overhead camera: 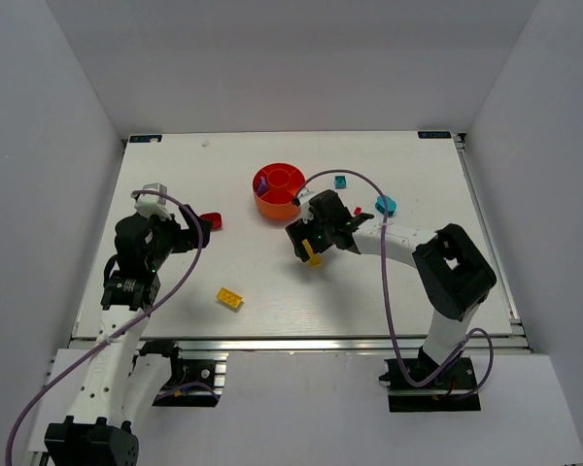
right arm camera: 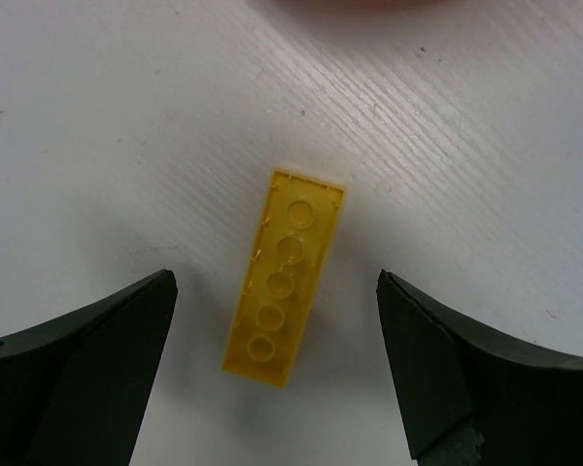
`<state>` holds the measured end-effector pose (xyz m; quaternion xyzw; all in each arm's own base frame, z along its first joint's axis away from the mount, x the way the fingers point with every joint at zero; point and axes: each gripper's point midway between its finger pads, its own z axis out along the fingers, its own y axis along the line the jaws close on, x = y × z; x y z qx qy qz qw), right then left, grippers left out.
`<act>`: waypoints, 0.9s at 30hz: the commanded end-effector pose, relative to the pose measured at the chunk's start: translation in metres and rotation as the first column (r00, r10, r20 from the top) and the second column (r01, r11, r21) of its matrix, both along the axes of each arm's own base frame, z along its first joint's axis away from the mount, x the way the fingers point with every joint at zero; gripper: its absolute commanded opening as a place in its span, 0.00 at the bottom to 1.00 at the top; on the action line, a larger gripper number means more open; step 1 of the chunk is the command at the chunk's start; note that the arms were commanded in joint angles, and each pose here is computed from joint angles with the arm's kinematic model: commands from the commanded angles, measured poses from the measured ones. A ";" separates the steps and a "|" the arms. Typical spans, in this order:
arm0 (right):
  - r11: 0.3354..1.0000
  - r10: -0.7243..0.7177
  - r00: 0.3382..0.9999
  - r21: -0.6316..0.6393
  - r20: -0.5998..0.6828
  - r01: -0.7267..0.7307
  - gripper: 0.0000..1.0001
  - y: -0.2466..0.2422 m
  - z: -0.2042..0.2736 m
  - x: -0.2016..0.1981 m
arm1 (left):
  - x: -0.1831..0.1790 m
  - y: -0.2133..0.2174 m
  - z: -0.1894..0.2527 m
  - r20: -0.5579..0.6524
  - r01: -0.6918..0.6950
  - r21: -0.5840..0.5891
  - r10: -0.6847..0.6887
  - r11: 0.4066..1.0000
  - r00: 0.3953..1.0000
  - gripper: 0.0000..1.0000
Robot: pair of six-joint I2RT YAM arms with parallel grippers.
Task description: Sort the legos into containers by color
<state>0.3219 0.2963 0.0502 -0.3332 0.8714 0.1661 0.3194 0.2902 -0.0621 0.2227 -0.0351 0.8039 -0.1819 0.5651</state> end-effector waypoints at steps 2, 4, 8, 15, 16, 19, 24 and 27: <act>0.996 -0.086 0.994 0.032 0.069 0.084 0.89 0.012 0.015 0.028 | 0.001 0.004 0.000 0.011 -0.017 0.013 0.017 1.000 1.000 0.98; 0.994 -0.112 0.992 0.006 0.067 0.111 0.88 0.010 0.007 0.032 | 0.001 0.004 0.000 0.011 -0.014 0.012 0.014 1.000 1.000 0.98; 0.992 -0.121 0.992 -0.018 0.033 0.122 0.85 0.009 -0.008 0.032 | 0.002 0.004 0.000 0.007 -0.016 0.011 0.016 1.000 1.000 0.98; 0.994 -0.108 0.994 -0.029 -0.001 0.108 0.75 0.012 -0.020 0.028 | 0.001 0.004 -0.001 0.006 -0.016 0.011 0.016 1.000 1.000 0.98; 0.994 -0.107 0.994 -0.031 -0.005 0.106 0.70 0.012 -0.021 0.027 | 0.001 0.004 -0.001 0.009 -0.016 0.011 0.016 1.000 1.000 0.98; 0.993 -0.106 0.994 -0.043 -0.011 0.106 0.64 0.009 -0.025 0.025 | 0.001 0.005 0.000 0.010 -0.019 0.012 0.018 1.000 1.000 0.98; 0.990 -0.111 0.993 -0.091 -0.029 0.108 0.56 -0.001 -0.036 0.018 | 0.001 0.005 0.000 0.012 -0.019 0.012 0.018 1.000 1.000 0.98; 0.990 -0.098 0.994 -0.106 -0.042 0.093 0.48 -0.006 -0.040 0.014 | 0.001 0.004 0.001 0.013 -0.018 0.010 0.017 1.000 1.000 0.98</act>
